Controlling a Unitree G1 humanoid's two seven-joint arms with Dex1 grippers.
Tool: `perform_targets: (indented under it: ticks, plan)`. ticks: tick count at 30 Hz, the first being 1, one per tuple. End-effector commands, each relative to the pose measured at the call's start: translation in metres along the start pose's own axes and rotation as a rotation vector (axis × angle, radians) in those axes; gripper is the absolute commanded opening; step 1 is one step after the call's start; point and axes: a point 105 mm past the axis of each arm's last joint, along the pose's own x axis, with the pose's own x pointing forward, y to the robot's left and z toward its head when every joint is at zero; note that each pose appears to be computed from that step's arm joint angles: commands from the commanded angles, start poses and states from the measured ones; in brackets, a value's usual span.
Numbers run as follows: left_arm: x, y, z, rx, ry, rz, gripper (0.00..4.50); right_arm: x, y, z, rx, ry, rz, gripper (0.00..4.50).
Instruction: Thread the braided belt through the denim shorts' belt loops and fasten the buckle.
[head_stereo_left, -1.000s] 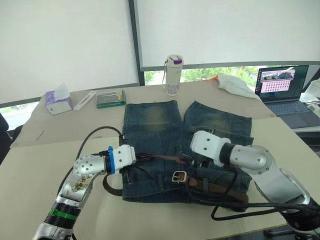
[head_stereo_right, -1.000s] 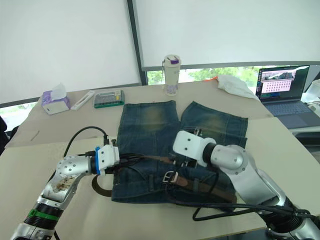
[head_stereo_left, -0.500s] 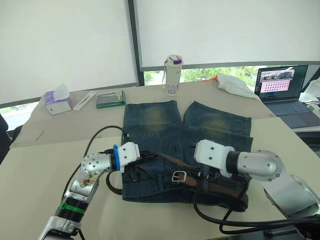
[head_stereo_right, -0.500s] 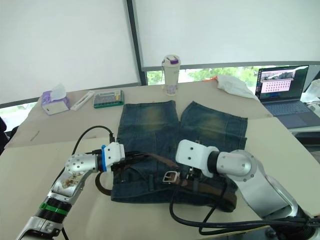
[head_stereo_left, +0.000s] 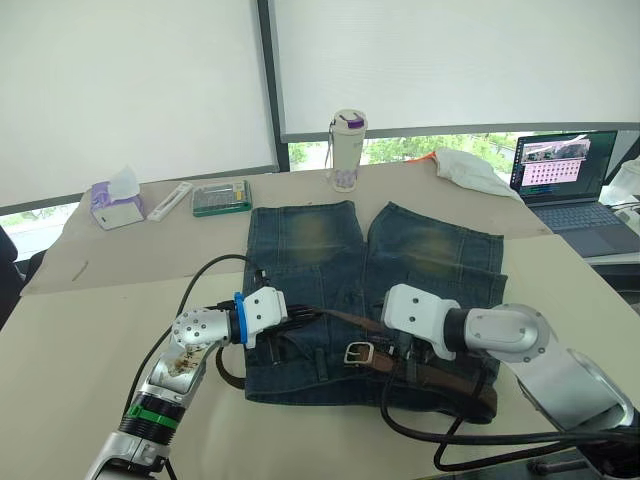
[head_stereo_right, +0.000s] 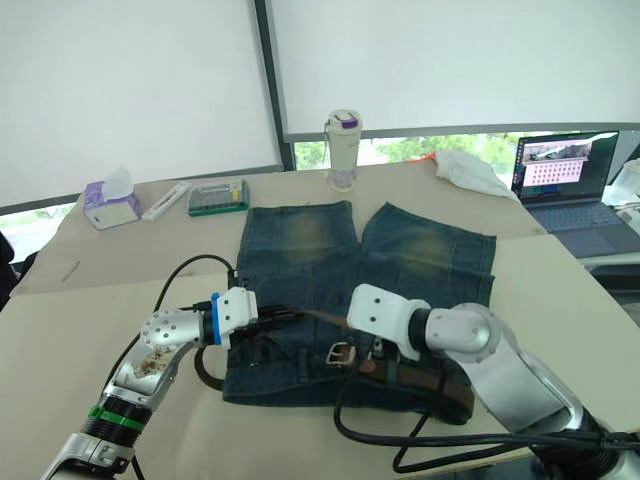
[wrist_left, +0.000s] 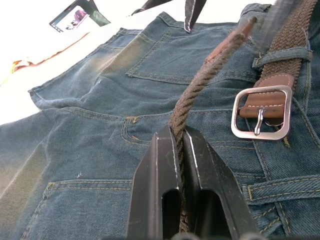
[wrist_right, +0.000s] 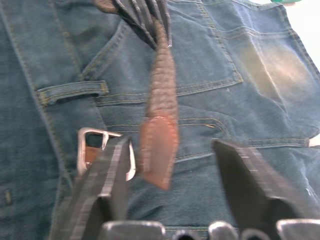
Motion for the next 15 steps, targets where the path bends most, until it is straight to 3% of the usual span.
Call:
perform_targets:
  ticks: [1,4,5,9,12,15]
  plan:
    - [0.002,0.006,0.016,0.065,-0.043,0.009,0.0,-0.002,-0.005,0.009,-0.027,-0.024,-0.023,1.23]
    - [0.003,0.006,0.017,0.069,-0.047,0.01,0.0,-0.003,-0.006,0.015,-0.037,-0.035,-0.022,0.2]
    - [0.003,0.006,0.018,0.07,-0.048,0.011,0.0,-0.003,-0.006,0.015,-0.042,-0.035,-0.02,0.05]
    - [0.004,0.005,0.022,0.018,-0.071,-0.001,0.0,-0.005,-0.007,0.015,-0.076,-0.032,-0.025,0.05]
    - [0.0,0.009,0.029,-0.11,-0.106,0.007,1.04,-0.008,-0.009,0.013,-0.137,-0.028,-0.058,0.0]
    - [-0.011,0.018,0.034,-0.36,-0.134,0.058,2.01,-0.01,-0.009,0.009,-0.195,-0.02,-0.096,0.0]
